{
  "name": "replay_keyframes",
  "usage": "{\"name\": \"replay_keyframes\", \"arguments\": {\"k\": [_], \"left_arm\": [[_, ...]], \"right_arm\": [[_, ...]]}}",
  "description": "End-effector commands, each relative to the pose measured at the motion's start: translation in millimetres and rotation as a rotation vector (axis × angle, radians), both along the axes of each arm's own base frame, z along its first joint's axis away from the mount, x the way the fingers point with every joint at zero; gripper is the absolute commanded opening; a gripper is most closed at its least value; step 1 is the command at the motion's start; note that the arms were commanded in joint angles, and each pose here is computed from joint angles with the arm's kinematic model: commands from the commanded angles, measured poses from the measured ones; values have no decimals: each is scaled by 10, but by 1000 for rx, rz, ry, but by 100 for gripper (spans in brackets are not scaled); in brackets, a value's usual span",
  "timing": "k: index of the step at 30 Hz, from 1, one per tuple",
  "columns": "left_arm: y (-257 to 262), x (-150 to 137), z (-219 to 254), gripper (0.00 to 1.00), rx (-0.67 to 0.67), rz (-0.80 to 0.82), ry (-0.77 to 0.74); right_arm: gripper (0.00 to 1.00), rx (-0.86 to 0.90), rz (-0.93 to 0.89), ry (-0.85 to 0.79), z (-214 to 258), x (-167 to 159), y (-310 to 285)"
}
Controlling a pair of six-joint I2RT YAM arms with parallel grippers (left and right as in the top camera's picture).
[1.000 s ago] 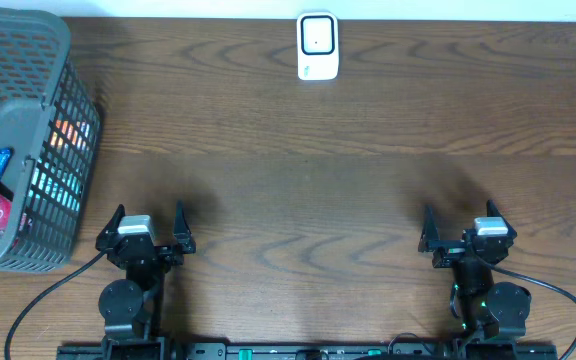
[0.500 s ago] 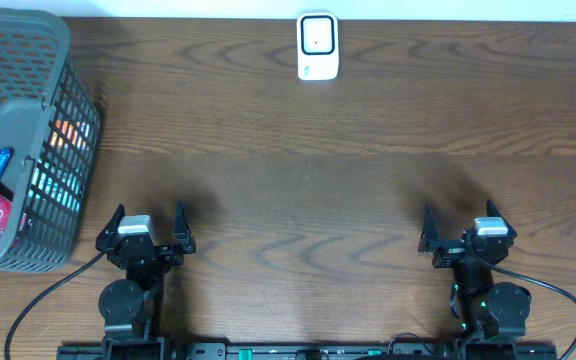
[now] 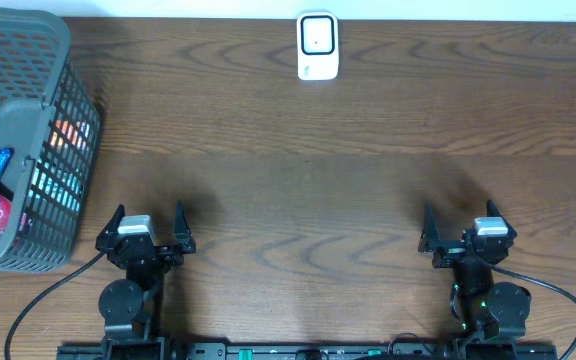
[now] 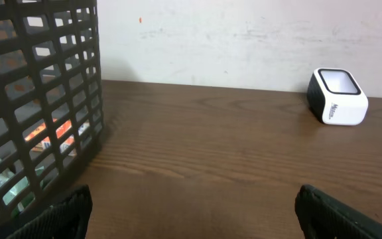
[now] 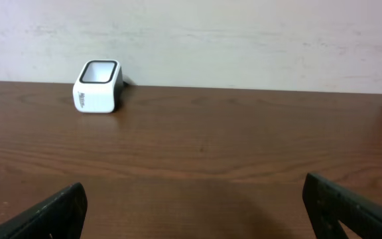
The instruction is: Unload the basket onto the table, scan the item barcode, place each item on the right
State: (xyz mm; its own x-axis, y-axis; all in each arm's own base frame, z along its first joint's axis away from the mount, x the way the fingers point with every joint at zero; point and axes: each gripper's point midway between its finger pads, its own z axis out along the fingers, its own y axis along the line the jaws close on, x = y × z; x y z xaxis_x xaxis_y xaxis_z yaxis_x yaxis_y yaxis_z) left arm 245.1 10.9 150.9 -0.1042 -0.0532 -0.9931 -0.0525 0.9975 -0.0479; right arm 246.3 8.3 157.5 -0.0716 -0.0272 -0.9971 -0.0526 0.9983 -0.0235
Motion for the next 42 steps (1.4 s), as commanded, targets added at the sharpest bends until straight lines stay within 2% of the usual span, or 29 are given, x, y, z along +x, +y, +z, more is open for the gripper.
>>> {"name": "replay_keyframes", "arguments": {"k": [1, 33, 37, 42], "left_arm": [[74, -19, -145, 98, -13, 44, 48], [63, -17, -137, 98, -14, 37, 45], [-280, -17, -93, 98, -46, -160, 29], [-953, -236, -17, 98, -178, -563, 35]], "right_arm": [[99, -11, 6, -1, -5, -3, 11], [99, -11, 6, -1, -5, -3, 11], [99, -11, 6, -1, -5, -3, 11], [99, -11, 6, -1, -5, -3, 11]]}}
